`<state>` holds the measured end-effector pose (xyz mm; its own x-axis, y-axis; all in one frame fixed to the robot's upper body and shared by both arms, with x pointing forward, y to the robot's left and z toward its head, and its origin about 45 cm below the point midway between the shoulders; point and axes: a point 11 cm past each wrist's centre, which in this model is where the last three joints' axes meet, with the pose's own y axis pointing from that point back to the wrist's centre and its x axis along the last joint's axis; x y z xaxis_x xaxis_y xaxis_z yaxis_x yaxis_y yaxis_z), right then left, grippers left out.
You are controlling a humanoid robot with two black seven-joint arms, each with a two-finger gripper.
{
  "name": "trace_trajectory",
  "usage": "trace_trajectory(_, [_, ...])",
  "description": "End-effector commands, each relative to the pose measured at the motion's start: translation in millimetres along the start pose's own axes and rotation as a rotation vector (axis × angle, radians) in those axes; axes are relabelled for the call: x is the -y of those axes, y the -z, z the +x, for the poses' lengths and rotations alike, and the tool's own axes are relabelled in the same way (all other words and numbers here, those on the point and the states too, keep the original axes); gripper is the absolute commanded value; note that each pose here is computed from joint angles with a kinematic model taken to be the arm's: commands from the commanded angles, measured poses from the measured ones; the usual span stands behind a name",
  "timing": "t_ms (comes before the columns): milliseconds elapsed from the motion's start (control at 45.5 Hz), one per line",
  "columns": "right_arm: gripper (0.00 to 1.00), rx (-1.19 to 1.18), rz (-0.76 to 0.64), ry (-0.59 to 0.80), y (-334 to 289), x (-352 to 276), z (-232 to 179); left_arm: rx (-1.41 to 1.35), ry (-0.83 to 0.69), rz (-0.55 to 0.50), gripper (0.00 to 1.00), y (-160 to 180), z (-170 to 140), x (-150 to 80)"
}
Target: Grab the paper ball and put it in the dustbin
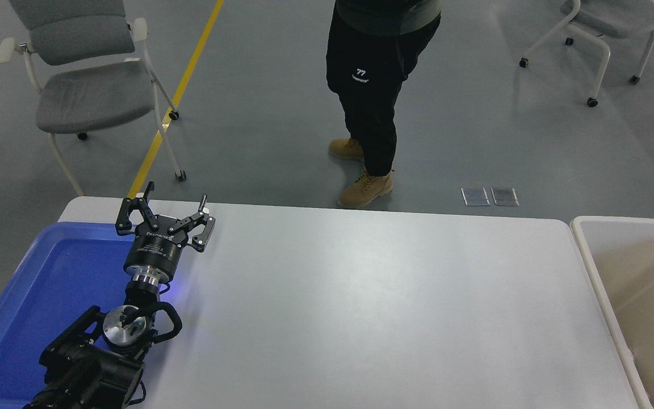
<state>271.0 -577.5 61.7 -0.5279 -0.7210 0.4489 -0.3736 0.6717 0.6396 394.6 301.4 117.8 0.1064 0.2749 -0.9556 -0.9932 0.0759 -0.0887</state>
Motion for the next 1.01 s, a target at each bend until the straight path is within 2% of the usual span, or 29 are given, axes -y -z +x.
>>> trace_trajectory(0, [1.00,0.007,-0.003,0.012,-1.7,-0.4,-4.3,0.001,0.000,0.001,0.99,0.1,0.0,0.0])
trace_trajectory(549, [1.00,0.015,0.037,0.016,22.5,-2.5,-4.6,0.001,0.000,0.001,0.99,0.1,0.0,0.0])
trace_trajectory(791, [1.00,-0.021,0.130,0.045,74.4,-12.1,-16.8,0.002,0.000,0.000,0.99,-0.6,0.0,0.0])
trace_trajectory(901, [1.00,-0.007,0.184,0.052,110.3,-18.1,-5.9,0.001,0.000,0.001,0.99,0.1,0.0,0.0])
trace_trajectory(989, [1.00,0.001,0.211,0.112,130.8,-25.2,-10.0,0.001,0.000,0.001,0.99,0.1,0.0,0.0])
